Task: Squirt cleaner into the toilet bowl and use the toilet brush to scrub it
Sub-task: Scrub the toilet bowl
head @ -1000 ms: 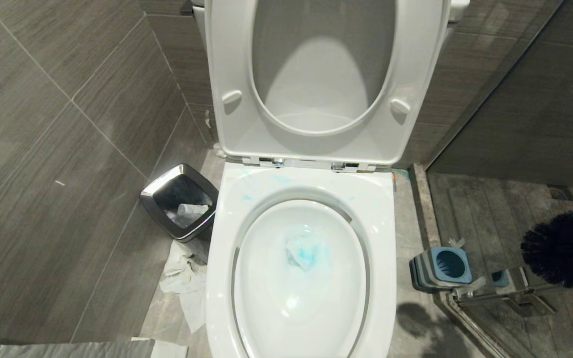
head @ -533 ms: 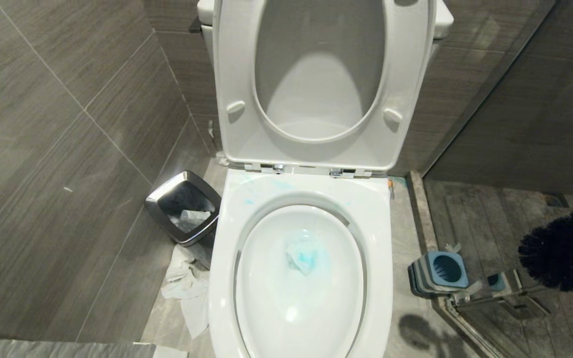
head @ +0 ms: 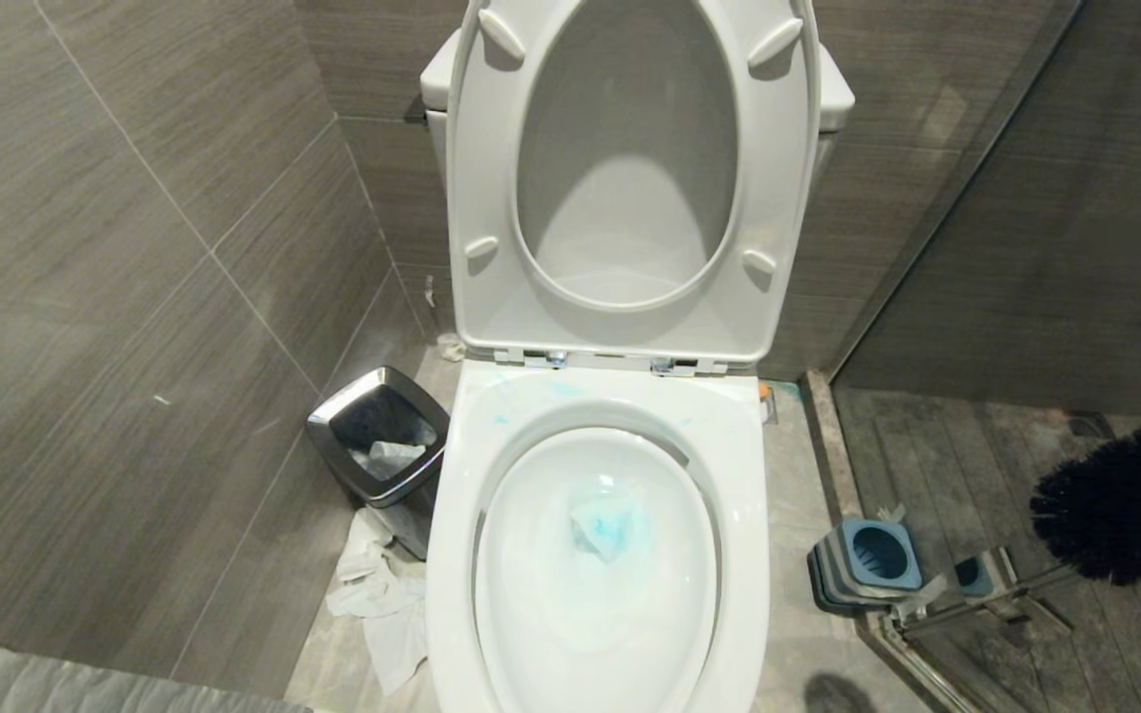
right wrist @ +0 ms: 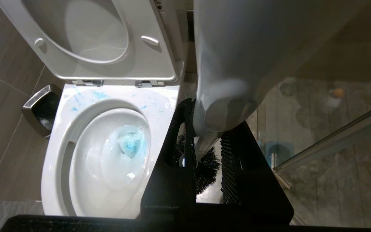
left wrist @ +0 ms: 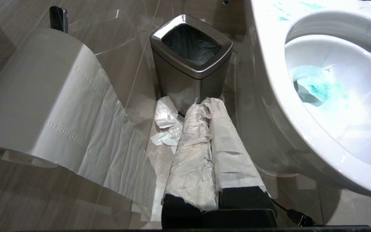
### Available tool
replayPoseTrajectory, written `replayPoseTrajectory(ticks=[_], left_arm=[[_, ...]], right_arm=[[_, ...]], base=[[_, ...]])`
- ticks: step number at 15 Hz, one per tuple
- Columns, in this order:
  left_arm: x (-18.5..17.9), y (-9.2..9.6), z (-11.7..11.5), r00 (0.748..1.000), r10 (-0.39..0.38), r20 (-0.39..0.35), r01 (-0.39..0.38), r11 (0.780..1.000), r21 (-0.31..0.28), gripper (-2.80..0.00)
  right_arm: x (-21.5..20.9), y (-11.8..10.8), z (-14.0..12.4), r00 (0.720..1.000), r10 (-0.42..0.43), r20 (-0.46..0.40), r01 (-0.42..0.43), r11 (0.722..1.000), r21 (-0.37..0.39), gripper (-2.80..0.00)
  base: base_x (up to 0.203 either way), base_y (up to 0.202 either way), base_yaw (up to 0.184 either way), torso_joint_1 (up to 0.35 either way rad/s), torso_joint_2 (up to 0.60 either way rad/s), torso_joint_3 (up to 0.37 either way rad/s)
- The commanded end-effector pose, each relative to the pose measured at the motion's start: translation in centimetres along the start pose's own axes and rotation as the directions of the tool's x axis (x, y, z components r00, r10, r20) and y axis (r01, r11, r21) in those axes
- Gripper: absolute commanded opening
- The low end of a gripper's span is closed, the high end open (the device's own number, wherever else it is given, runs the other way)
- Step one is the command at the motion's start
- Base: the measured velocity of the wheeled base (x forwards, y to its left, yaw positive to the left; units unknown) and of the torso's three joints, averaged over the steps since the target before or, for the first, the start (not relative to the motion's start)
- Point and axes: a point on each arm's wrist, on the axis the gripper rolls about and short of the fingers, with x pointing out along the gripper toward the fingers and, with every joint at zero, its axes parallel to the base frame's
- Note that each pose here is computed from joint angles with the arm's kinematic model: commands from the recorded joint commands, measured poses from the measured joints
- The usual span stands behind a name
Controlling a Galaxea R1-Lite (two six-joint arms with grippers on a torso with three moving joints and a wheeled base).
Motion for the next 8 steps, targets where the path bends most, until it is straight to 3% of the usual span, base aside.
replayPoseTrajectory(ticks=[1,8], left_arm=[[0.1,0.0,-0.2,1.000,0.001,-0.007,-0.001,1.000,0.000,-2.80],[0.1,0.0,-0.2,1.000,0.001,-0.007,-0.001,1.000,0.000,-2.80]], right_arm=[[0.7,-1.0,0.2,1.000,0.005,-0.022,-0.004,0.999,0.033,-2.80],[2.1,-2.9,0.6,0.998,0.018,-0.065,-0.013,0.997,0.076,-2.80]], base=[[0.000,0.000,0.000,-0.005,0.00,0.028],[0.000,0.000,0.000,0.000,0.00,0.000]])
